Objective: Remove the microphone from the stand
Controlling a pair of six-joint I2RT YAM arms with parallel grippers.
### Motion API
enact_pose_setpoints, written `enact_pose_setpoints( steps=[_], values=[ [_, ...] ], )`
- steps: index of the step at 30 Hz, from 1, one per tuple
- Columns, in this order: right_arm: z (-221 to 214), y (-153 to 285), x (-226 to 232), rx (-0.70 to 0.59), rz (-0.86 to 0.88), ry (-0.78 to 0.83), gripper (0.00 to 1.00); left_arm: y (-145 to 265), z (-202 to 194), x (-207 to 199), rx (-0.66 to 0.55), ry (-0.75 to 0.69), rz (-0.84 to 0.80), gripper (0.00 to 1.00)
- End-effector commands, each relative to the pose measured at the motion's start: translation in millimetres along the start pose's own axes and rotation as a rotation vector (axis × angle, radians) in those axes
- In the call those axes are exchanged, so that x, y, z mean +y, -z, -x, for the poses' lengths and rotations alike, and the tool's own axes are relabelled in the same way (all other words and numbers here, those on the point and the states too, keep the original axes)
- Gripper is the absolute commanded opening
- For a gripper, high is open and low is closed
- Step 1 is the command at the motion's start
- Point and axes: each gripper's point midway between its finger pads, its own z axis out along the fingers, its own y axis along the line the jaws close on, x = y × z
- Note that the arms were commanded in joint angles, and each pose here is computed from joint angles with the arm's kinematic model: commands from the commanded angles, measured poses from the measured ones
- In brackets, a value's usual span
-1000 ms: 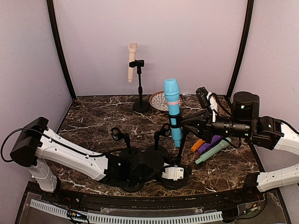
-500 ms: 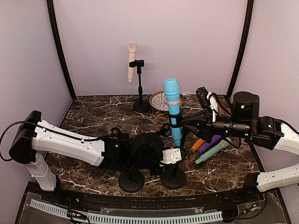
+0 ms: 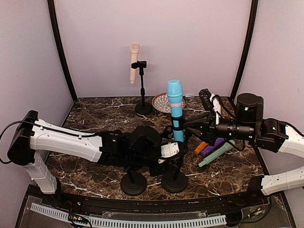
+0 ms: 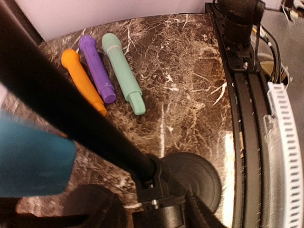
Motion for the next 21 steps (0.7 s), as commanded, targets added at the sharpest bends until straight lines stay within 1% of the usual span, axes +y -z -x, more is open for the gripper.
enact_pose_setpoints(
  steps=[1,2,4,7,8,10,13,15,19,21],
  values=[
    [45.4,10.0,12.0,-0.163,0.041,0.008,0.00,23.7,24.6,5.8,-0.077,-0.201,0.113,0.58],
    [45.2,9.7,11.6,-0.162,0.039,0.007,0.00,23.6,21.6,5.0,-0.065,-0.229,0.144,0.62],
    [45.7,9.6,12.1,-0.164,0.042,0.009,0.00,23.4,20.3,5.8,-0.052,-0.288,0.192,0.64],
    [45.8,9.4,12.1,-0.166,0.042,0.008,0.00,20.5,15.5,6.1,-0.017,-0.378,0.267,0.65],
    [46.1,9.5,12.0,-0.167,0.041,0.010,0.00,19.1,13.9,5.6,-0.009,-0.394,0.279,0.64],
    [46.3,9.3,11.6,-0.167,0.040,0.009,0.00,17.6,13.4,4.8,-0.004,-0.423,0.309,0.58],
    [45.8,9.6,11.7,-0.165,0.040,0.010,0.00,17.7,16.2,10.8,-0.003,-0.416,0.356,0.48],
    [46.3,10.2,11.8,-0.167,0.040,0.010,0.00,17.5,17.1,12.7,-0.003,-0.408,0.370,0.39],
    [45.9,10.3,12.0,-0.166,0.041,0.010,0.00,16.4,18.1,13.4,-0.005,-0.387,0.374,0.27],
    [46.3,10.8,12.3,-0.168,0.042,0.010,0.00,15.8,17.8,12.6,-0.004,-0.378,0.368,0.23]
  ],
)
